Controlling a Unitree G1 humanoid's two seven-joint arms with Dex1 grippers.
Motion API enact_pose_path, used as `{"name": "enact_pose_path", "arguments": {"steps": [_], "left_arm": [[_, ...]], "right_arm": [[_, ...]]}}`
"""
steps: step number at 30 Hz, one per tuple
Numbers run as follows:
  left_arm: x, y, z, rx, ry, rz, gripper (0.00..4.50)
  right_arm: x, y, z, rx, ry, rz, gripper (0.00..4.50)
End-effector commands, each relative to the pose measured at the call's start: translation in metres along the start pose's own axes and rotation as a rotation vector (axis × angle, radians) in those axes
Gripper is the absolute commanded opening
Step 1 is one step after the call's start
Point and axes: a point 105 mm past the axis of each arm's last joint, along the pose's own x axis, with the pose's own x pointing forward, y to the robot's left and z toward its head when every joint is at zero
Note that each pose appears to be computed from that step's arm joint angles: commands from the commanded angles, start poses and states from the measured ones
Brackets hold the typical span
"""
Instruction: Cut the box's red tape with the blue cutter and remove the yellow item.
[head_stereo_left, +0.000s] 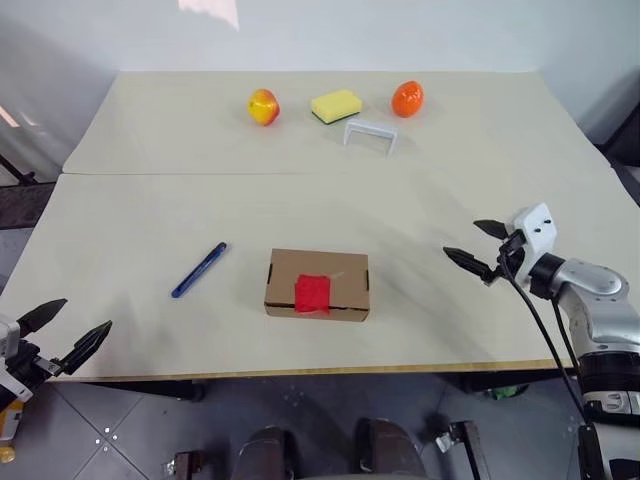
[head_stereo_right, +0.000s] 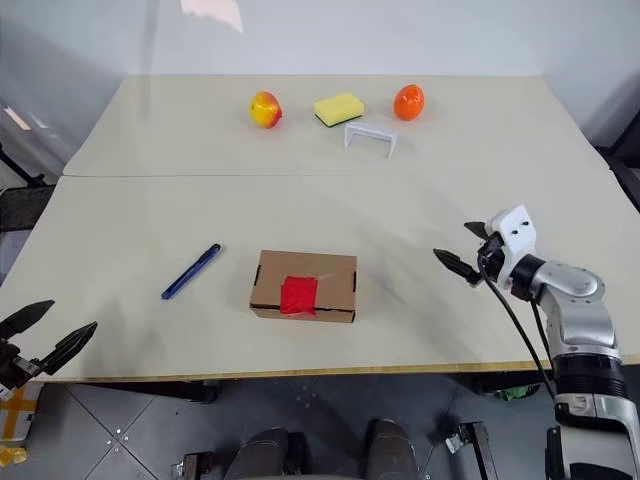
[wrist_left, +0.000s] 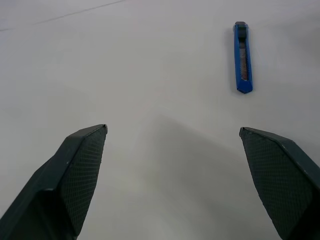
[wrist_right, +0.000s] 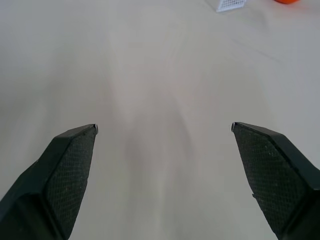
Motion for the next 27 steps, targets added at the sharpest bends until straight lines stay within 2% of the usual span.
{"name": "enact_pose_path", "arguments": {"steps": [1,3,5,9,13,14,16,20,24,27], "left_arm": [[-0.005,0.011,0.009,0.011,-0.027,0.057,4.49],[-0.003,0.012,0.009,0.037,-0.002,0.068,4.49],[-0.001,0.009,0.011,-0.039,-0.007,0.07,4.49],[0.009,0.001,0.017,-0.015,0.028,0.046,4.49],[0.027,-0.025,0.038,-0.012,-0.049,-0.1,4.49],[0.031,-0.031,0.042,-0.007,-0.064,-0.122,4.11],[0.043,-0.051,0.051,-0.003,-0.084,-0.203,3.63],[0.062,-0.094,0.053,-0.053,-0.038,-0.38,2.5],[0.078,-0.117,0.06,-0.08,-0.073,-0.437,1.33],[0.101,-0.14,0.067,-0.109,-0.126,-0.472,0.42]], "right_arm": [[-0.001,-0.004,0.008,-0.015,-0.028,-0.016,4.5],[-0.001,-0.006,0.008,-0.01,-0.026,-0.021,4.5],[-0.001,-0.007,0.008,-0.002,-0.02,-0.026,4.5],[-0.001,-0.011,0.01,0.019,-0.012,-0.062,4.5],[0.004,-0.007,0.022,0.017,-0.022,-0.049,4.5],[0.004,-0.006,0.025,0.009,-0.03,-0.052,4.32],[0.003,0.005,0.029,0.018,-0.024,-0.011,3.86],[0.003,0.034,0.036,0.061,0.015,0.1,2.62],[-0.001,0.064,0.04,0.104,0.059,0.2,1.28],[-0.005,0.09,0.034,0.113,0.146,0.271,0.24]]}}
